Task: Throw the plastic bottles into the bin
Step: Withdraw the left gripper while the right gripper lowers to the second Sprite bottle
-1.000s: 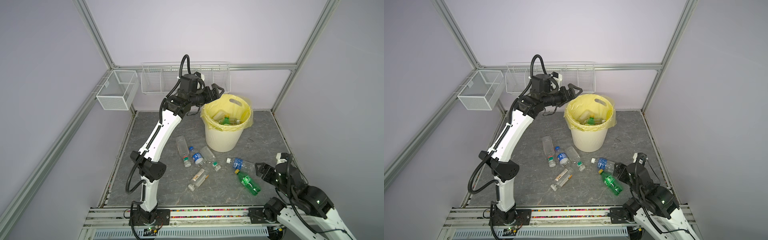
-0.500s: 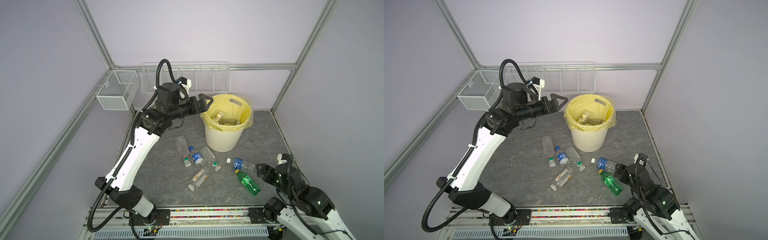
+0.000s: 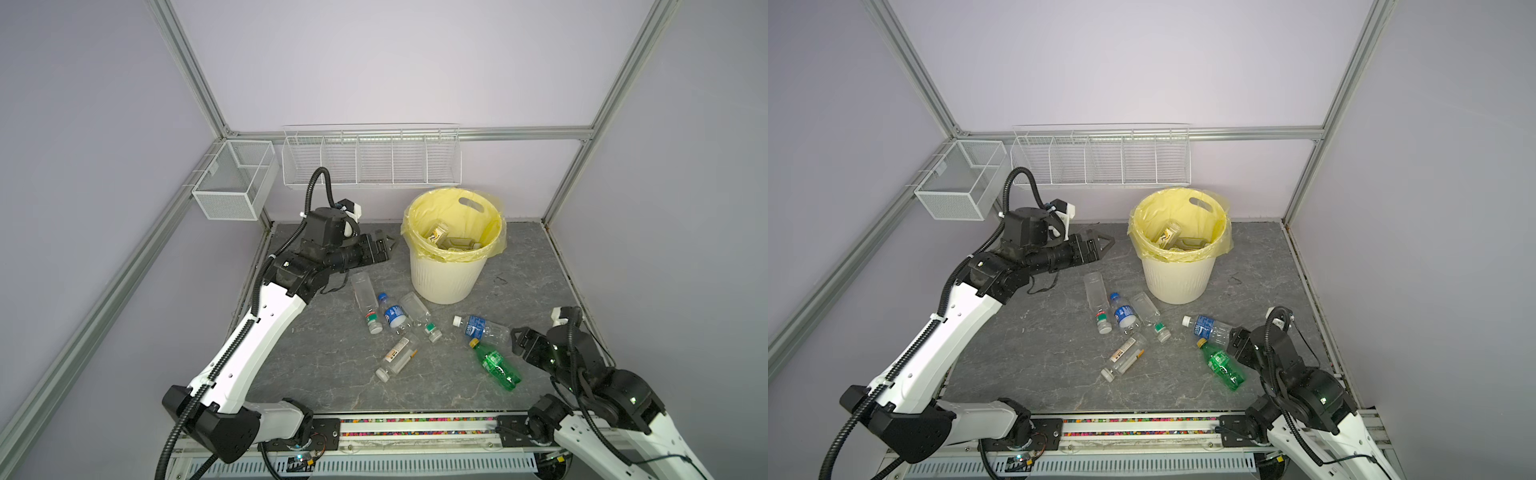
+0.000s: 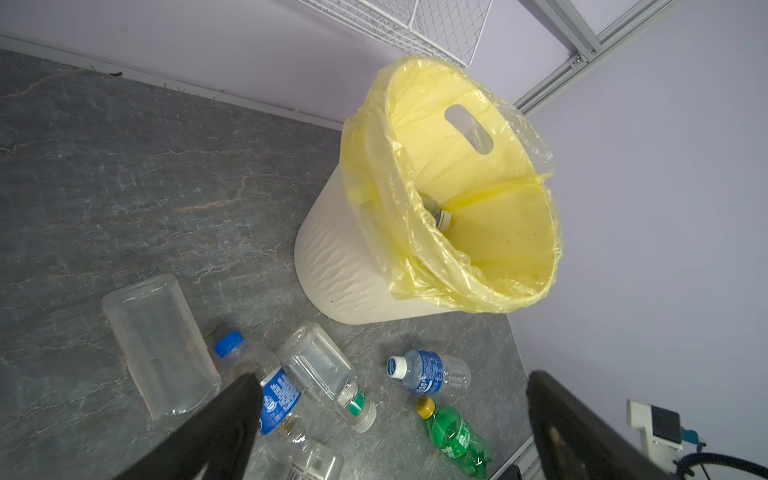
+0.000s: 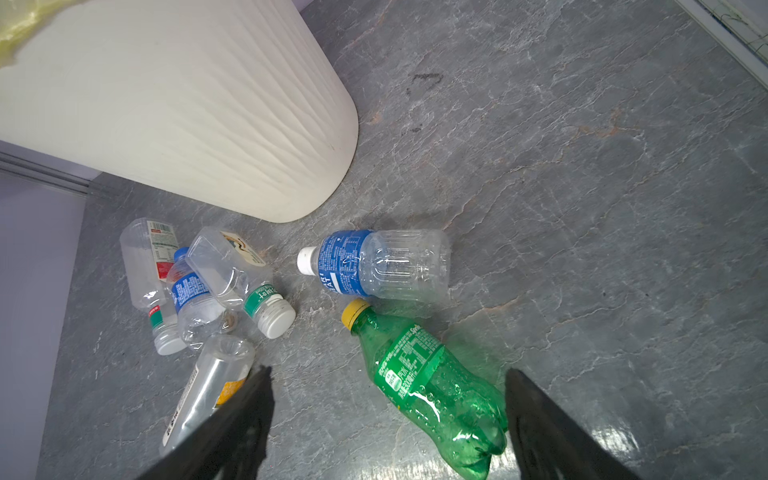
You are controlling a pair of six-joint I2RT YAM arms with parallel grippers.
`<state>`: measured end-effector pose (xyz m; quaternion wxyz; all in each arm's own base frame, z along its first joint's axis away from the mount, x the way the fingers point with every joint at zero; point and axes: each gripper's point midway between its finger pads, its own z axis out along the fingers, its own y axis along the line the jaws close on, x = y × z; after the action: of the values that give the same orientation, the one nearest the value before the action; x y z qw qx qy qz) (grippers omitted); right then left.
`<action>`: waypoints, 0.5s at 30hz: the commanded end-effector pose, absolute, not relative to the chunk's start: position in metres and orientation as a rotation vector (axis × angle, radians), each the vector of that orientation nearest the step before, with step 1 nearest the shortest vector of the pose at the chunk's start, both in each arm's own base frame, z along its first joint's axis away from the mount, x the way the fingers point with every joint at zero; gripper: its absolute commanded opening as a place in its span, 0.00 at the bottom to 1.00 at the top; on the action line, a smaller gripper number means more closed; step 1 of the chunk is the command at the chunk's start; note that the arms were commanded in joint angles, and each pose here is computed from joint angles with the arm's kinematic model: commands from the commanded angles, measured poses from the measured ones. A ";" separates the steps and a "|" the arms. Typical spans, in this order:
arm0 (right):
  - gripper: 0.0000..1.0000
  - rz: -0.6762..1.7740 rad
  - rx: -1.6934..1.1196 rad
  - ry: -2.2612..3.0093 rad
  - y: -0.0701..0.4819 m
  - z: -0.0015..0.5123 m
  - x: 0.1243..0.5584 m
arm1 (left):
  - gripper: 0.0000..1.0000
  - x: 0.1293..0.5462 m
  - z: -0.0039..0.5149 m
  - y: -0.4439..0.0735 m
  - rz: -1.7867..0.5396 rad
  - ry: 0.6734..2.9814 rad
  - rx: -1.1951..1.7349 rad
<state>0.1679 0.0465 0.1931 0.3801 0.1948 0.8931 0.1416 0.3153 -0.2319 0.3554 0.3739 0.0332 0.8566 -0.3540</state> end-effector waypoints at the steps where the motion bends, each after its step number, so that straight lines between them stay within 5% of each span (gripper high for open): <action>1: 0.88 0.368 0.492 2.316 0.054 0.185 0.172 | 0.99 0.309 0.342 -0.224 -0.867 2.196 0.113; 15: 0.88 0.323 0.438 2.475 0.069 0.149 0.172 | 0.99 0.286 0.271 -0.201 -0.784 2.324 0.047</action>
<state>0.1736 0.0660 0.1590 0.3124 0.1723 0.9262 0.1218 0.2860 -0.2063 0.2684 0.3228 0.0210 0.8964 -0.3030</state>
